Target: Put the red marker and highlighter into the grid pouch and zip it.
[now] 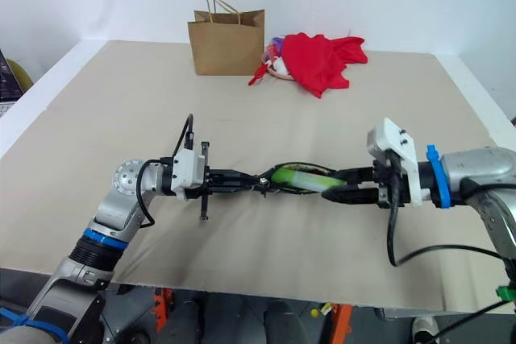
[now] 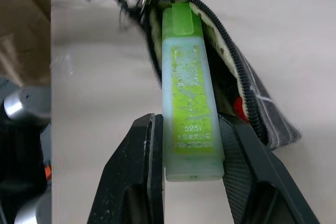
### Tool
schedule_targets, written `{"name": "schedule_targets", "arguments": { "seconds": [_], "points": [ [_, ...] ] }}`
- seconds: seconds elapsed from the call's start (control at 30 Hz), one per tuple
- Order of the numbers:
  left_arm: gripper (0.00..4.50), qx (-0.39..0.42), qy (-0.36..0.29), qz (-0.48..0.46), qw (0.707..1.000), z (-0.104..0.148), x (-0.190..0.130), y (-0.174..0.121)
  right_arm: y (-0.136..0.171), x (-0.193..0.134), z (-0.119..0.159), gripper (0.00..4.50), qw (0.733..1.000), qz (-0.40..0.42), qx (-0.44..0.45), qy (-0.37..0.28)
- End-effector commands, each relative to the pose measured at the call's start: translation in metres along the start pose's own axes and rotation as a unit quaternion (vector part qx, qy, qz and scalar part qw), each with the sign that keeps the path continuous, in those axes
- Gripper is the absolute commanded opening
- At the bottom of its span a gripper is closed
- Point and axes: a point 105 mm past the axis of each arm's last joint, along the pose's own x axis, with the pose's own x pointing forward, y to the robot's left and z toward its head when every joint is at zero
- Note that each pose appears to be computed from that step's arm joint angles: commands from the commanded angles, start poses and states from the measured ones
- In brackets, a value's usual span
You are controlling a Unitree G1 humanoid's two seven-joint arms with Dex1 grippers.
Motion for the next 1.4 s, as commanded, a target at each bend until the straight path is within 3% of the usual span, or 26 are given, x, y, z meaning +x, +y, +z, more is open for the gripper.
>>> {"name": "schedule_targets", "arguments": {
  "seconds": [0.03, 0.3, 0.5, 0.57, 0.73, 0.93, 1.2, 1.3, 1.4],
  "points": [
    [0.00, 0.024, -0.017, -0.004, 1.000, 0.012, 0.002, 0.000, -0.005, 0.001, 0.006, 1.10, 1.000, -0.014, 0.002, 0.000],
    [0.00, 0.019, -0.018, -0.003, 1.000, 0.012, 0.004, -0.001, -0.010, 0.013, 0.004, 1.10, 1.000, -0.012, -0.010, 0.021],
    [0.00, 0.014, -0.015, 0.002, 1.000, 0.010, 0.002, -0.001, -0.004, 0.013, 0.017, 3.88, 0.995, -0.003, -0.097, -0.001],
    [0.00, 0.014, -0.015, 0.002, 1.000, 0.010, 0.002, -0.001, 0.002, 0.015, 0.024, 4.42, 0.992, 0.006, -0.123, -0.021],
    [0.00, 0.014, -0.014, 0.002, 1.000, 0.010, 0.002, -0.001, 0.024, 0.017, 0.029, 4.42, 0.977, 0.048, -0.196, -0.067],
    [0.00, 0.014, -0.012, 0.002, 1.000, 0.009, 0.002, 0.000, 0.028, 0.017, 0.037, 4.42, 0.954, 0.020, -0.266, -0.134],
    [0.00, 0.016, -0.017, 0.001, 1.000, 0.011, 0.005, 0.001, 0.034, 0.049, 0.035, 4.42, 0.926, 0.028, -0.332, -0.176],
    [0.00, 0.016, -0.018, 0.001, 1.000, 0.012, 0.005, 0.001, 0.036, 0.054, 0.033, 3.63, 0.917, 0.035, -0.353, -0.182],
    [0.00, 0.017, -0.016, 0.002, 1.000, 0.012, 0.004, 0.000, 0.038, 0.056, 0.029, 2.24, 0.904, 0.046, -0.385, -0.179]
  ]
}}
